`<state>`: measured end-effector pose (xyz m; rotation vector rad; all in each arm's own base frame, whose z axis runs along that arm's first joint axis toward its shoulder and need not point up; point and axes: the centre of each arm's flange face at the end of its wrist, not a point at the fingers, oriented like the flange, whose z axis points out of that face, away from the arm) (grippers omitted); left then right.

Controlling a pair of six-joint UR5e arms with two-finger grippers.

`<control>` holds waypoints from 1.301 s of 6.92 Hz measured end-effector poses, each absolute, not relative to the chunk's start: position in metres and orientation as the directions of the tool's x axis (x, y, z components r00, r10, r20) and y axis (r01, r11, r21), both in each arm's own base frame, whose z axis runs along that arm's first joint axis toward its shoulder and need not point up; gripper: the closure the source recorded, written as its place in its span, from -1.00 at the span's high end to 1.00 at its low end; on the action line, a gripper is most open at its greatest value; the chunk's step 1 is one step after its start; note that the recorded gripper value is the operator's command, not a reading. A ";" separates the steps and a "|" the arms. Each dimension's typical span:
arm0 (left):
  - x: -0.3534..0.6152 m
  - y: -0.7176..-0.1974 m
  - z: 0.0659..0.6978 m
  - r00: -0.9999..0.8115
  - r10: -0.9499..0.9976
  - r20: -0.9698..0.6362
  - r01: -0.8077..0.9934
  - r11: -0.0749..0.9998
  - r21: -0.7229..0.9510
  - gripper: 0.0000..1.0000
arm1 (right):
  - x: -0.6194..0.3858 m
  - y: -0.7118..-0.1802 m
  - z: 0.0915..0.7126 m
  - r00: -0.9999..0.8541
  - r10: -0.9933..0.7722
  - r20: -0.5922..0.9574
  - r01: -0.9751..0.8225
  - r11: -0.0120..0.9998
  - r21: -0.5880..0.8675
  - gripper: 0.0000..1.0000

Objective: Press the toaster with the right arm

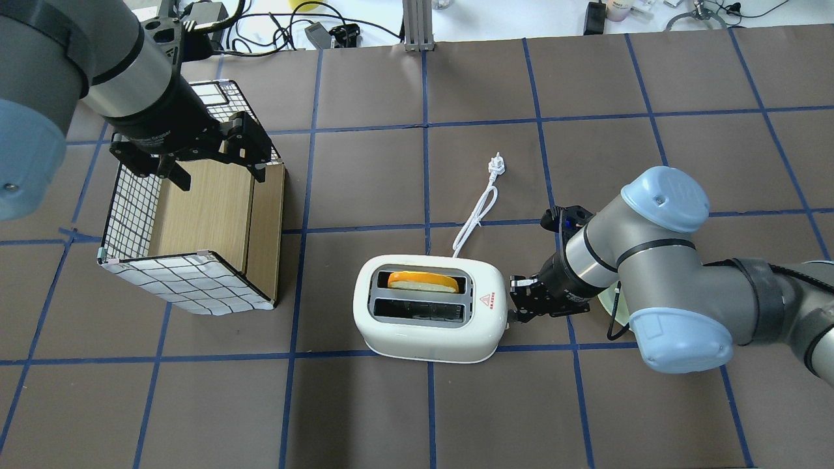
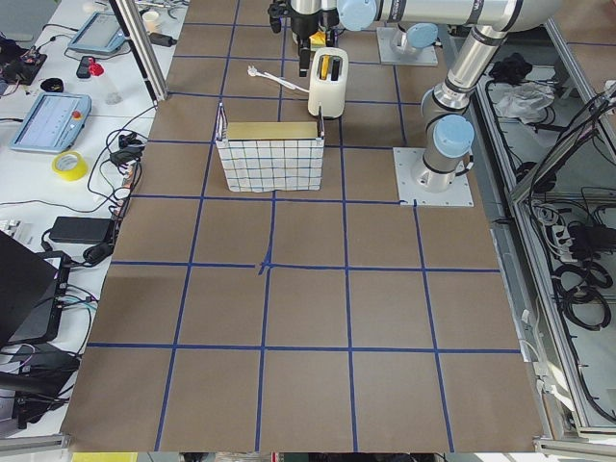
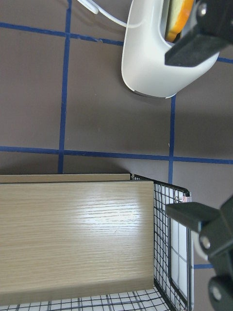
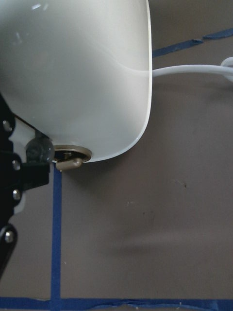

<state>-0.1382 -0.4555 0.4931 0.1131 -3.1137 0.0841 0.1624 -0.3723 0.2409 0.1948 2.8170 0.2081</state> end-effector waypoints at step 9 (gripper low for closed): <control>-0.138 -0.456 0.493 -0.997 -0.072 0.025 -0.073 0.996 -0.053 1.00 | 0.121 -0.427 0.341 -0.992 0.101 0.073 0.109 0.987 0.118 -1.00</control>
